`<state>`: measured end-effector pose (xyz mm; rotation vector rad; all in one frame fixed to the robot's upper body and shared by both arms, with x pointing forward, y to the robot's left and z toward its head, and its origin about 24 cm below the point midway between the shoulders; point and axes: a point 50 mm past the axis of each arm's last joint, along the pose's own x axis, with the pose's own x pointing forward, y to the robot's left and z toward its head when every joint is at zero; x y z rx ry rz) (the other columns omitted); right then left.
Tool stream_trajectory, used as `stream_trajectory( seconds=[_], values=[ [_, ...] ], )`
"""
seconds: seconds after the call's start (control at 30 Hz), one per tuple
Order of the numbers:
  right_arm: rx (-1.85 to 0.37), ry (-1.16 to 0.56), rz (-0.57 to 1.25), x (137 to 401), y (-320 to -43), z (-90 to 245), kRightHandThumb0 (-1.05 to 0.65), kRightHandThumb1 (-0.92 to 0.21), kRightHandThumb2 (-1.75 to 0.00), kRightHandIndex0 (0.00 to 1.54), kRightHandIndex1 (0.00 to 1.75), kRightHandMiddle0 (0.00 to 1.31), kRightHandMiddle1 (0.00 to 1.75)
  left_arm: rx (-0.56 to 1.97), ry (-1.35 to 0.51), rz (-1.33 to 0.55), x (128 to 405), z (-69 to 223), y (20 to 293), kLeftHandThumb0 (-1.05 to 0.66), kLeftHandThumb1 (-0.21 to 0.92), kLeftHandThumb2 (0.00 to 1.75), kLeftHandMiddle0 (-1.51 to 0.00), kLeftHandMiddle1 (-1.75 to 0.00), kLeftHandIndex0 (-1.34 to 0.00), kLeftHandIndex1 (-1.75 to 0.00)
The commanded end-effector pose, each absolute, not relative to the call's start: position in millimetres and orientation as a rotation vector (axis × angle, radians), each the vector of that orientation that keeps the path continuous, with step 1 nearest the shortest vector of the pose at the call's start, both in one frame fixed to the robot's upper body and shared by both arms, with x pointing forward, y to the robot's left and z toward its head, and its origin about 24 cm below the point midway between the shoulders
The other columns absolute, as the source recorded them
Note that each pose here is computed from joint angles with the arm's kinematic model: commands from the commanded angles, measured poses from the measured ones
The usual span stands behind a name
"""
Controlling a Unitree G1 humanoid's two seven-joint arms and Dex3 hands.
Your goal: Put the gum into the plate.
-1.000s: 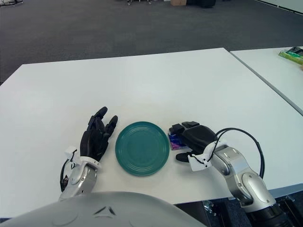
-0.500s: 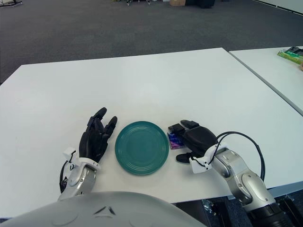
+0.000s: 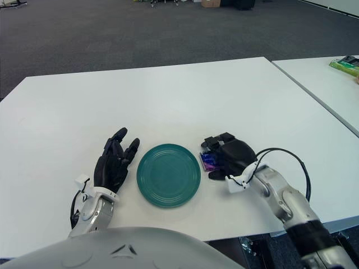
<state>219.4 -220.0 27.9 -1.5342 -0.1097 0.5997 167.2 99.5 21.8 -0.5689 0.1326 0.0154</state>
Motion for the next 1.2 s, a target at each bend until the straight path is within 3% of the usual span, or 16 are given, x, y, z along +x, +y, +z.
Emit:
stream_trajectory(
  seconds=[0.0, 0.2, 0.4, 0.73, 1.17],
  values=[
    [-1.602, 0.136, 0.719, 203.9, -244.3, -18.4, -0.41, -0.78, -0.63, 0.61, 1.69, 0.35, 1.61, -0.567, 0.11, 0.015, 170.1, 28.1, 98.9, -0.71, 0.92, 0.79, -0.51, -0.01, -0.07, -0.8],
    [-1.602, 0.13, 0.7, 206.2, -245.8, -21.6, -0.4, -0.67, -0.85, 0.66, 1.74, 0.37, 1.72, -0.561, 0.112, 0.024, 169.4, 28.9, 99.3, -0.71, 0.92, 0.79, -0.51, 0.0, -0.07, -0.8],
    [-1.591, 0.138, 0.655, 207.2, -250.4, -24.8, -0.4, -0.63, -0.91, 0.68, 1.75, 0.38, 1.74, -0.562, 0.116, 0.033, 168.6, 29.4, 99.5, -0.72, 0.92, 0.78, -0.5, 0.0, -0.07, -0.81],
    [-1.569, 0.151, 0.639, 206.6, -255.9, -27.8, -0.4, -0.63, -0.91, 0.7, 1.75, 0.38, 1.75, -0.563, 0.119, 0.034, 168.1, 29.8, 99.1, -0.72, 0.92, 0.79, -0.47, 0.0, -0.06, -0.81],
    [-1.556, 0.074, 0.636, 203.9, -258.4, -3.1, -0.37, -0.78, -0.71, 0.78, 1.75, 0.29, 1.75, -0.553, 0.119, 0.03, 168.3, 29.4, 99.8, -0.72, 0.92, 0.8, -0.47, 0.0, -0.04, -0.81]
  ],
)
